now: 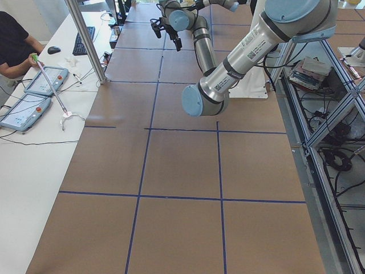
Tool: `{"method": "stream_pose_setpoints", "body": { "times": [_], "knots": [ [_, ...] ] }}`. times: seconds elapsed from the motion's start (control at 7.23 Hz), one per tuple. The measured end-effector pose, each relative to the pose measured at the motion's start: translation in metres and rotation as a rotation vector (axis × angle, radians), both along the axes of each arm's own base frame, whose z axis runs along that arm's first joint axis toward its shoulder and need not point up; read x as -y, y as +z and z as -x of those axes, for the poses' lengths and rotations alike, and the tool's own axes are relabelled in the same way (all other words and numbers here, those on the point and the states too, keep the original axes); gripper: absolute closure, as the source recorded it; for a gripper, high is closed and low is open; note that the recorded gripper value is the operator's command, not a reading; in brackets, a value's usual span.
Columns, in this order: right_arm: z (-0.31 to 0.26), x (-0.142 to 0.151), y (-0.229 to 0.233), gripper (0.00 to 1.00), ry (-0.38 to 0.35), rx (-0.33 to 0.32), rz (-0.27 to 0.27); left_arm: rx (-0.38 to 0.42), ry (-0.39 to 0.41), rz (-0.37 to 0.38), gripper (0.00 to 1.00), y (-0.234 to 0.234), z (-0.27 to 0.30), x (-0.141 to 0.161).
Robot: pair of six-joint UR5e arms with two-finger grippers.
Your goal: Left arm hands cup to right arm to dump lemon
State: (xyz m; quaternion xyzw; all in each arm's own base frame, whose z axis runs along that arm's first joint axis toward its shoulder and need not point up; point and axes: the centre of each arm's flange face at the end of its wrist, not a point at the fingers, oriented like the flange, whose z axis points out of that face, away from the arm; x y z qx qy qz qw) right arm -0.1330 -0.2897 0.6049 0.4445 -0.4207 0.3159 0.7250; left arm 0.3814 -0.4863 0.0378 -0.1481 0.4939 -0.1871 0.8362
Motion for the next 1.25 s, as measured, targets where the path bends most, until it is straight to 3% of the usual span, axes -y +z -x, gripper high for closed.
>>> {"method": "stream_pose_setpoints", "body": {
  "times": [0.55,1.25],
  "knots": [
    [-0.106,-0.054,0.111,1.0,-0.005,0.374,-0.032,0.0,0.003,-0.002,0.0,0.002,0.0,-0.003],
    [-0.112,-0.054,0.119,0.99,0.028,0.764,0.033,0.009,-0.018,-0.022,0.0,0.003,0.001,-0.005]
  ]
}}
